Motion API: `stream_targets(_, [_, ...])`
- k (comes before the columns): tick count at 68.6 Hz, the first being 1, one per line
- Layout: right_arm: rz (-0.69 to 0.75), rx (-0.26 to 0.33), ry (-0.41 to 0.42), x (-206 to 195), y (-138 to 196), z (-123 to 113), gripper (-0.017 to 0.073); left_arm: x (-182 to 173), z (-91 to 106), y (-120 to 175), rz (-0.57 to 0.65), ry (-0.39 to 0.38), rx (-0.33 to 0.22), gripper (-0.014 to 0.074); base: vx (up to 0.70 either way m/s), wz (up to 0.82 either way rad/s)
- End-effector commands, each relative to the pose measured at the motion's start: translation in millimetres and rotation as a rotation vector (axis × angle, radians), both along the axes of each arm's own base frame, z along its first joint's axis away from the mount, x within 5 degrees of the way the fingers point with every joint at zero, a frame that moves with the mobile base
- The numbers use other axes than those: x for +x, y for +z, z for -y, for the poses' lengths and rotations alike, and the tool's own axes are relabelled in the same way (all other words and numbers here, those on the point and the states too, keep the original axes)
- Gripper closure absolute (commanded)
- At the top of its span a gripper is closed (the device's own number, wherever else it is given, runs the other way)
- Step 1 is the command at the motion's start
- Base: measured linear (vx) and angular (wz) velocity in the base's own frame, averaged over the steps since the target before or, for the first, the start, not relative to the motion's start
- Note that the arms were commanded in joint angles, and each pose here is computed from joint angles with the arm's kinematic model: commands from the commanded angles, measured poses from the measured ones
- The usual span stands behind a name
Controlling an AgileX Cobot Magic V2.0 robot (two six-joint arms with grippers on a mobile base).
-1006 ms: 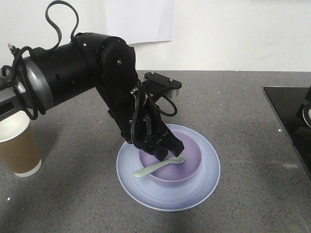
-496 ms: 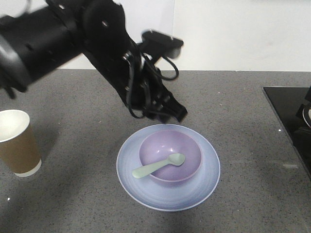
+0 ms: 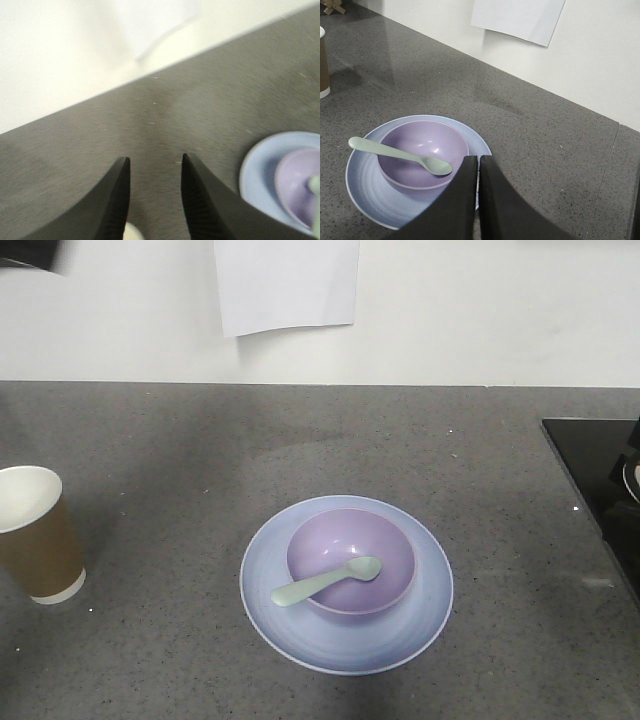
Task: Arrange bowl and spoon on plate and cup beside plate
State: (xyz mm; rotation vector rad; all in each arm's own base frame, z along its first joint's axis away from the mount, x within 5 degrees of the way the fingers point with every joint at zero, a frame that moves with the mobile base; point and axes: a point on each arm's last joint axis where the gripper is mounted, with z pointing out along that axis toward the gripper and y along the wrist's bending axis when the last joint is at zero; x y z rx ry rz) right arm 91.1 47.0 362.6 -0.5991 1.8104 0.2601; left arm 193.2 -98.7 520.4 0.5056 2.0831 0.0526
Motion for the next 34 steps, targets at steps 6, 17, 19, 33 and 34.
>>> stream_targets(6, [0.082, 0.041, -0.024, 2.0, 13.1, 1.2, 0.0561, -40.2, -53.9, 11.2, 0.111, 0.171, -0.042, 0.0297, 0.0, 0.0])
stream_targets(17, [0.081, 0.044, -0.024, 2.0, 13.1, 1.2, 0.0561, -40.1, -70.9, 3.0, 0.104, 0.283, -0.02, 0.0255, 0.0, 0.0])
stream_targets(19, [0.08, 0.044, -0.024, 1.9, 13.0, 1.1, 0.0561, -36.5, -73.0, 2.1, 0.101, 0.309, -0.011, 0.0251, 0.0, 0.0])
stream_targets(33, [0.079, 0.043, -0.024, 1.9, 12.9, 1.1, 0.0561, -1.5, -87.2, -12.1, 0.032, 0.454, 0.059, 0.0248, 0.0, 0.0])
stream_targets(34, [0.079, 0.043, -0.024, 1.9, 12.9, 1.1, 0.0561, 3.7, -87.8, -15.2, 0.014, 0.461, 0.057, 0.0248, 0.0, 0.0])
